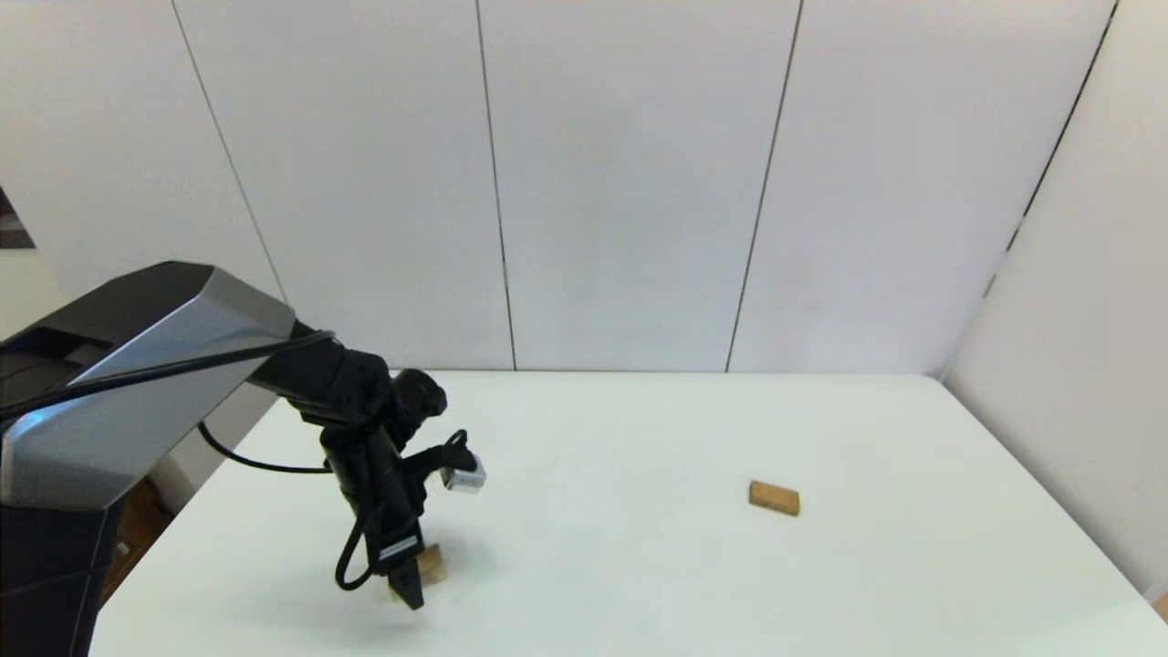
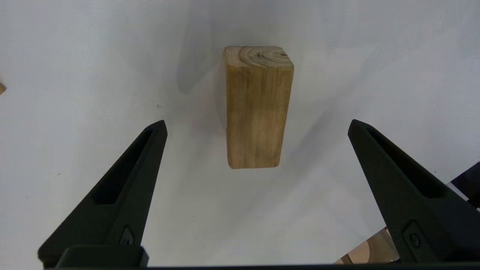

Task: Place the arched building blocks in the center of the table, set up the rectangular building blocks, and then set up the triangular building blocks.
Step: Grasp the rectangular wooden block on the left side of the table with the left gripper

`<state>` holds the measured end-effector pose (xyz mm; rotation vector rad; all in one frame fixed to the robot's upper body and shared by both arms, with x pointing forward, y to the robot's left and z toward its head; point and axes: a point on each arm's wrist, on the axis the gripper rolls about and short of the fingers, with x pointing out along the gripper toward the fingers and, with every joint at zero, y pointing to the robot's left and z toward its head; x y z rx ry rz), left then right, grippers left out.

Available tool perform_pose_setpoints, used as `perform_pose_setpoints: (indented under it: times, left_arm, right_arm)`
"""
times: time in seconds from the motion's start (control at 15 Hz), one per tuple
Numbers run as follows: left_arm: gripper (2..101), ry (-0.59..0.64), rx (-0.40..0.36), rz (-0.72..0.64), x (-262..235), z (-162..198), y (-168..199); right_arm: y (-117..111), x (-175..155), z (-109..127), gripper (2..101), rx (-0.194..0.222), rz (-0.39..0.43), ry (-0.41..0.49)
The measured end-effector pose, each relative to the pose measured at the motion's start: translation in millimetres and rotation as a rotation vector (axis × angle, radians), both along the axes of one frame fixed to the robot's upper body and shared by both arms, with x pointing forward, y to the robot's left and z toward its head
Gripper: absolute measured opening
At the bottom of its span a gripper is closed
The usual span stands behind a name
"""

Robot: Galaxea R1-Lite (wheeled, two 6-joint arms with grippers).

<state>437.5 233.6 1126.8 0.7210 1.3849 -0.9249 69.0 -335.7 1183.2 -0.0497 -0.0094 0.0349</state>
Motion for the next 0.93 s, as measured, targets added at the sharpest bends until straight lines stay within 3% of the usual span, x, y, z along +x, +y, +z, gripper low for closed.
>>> perform_pose_setpoints:
  times: [0.93]
  left_arm:
    - [97.8,0.006,-0.002,-0.001,8.8,-17.5,-2.4]
  right_arm:
    - [0.0,0.0,0.0,98.0,0.001,0.001,0.0]
